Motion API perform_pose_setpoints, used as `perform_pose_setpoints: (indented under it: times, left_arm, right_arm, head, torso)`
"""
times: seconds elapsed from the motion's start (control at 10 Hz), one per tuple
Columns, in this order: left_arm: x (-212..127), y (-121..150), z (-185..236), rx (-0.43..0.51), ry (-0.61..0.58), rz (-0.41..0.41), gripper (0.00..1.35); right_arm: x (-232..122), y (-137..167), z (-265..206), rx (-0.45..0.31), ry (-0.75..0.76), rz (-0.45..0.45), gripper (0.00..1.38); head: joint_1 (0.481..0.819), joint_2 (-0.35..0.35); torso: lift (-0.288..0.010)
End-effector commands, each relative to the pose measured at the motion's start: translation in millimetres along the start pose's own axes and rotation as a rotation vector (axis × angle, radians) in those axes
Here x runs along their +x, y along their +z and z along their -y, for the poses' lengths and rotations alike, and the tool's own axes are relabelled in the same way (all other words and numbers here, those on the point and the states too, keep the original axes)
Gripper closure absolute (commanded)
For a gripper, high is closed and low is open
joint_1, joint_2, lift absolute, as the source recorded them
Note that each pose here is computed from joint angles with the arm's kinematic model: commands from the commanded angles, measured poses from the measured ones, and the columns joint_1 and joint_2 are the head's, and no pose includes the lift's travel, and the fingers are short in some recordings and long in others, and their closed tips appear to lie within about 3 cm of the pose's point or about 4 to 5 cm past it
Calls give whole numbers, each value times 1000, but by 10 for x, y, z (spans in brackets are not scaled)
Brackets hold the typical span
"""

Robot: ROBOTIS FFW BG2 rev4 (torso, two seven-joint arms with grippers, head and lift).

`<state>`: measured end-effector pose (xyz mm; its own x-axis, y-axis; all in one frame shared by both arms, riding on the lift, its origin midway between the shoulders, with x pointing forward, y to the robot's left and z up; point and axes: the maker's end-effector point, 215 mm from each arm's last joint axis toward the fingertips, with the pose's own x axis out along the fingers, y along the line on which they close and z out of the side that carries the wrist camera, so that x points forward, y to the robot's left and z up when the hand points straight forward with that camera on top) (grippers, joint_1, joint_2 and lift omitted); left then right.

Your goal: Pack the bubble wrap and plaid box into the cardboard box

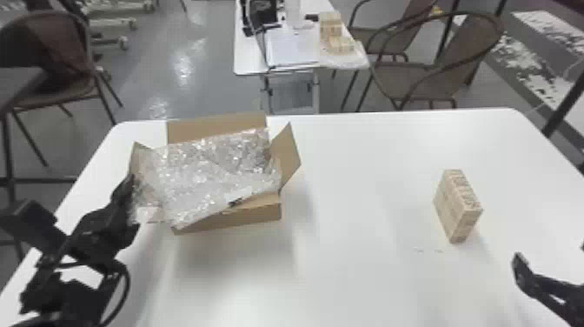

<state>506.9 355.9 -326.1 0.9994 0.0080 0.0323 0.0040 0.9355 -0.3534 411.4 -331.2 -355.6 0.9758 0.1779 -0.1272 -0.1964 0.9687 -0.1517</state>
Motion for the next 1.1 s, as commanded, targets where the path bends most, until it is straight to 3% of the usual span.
perform_pose_setpoints:
  times: [0.0, 0.5, 1.0]
  left_arm:
    - [10, -5, 22, -1, -4, -1, 1213]
    - [47, -78, 117, -11, -18, -15, 1211]
    - [42, -127, 134, -30, -17, -18, 1211]
  right_arm:
    - [85, -104, 120, -3, -22, 3, 163]
    - [359, -433, 147, 24, -28, -13, 163]
    - [753, -499, -277, 102, 43, 6, 163]
  head:
    - [695, 35]
    - [695, -4]
    - [695, 18]
  torso:
    - [-159]
    - [-159]
    - [-159]
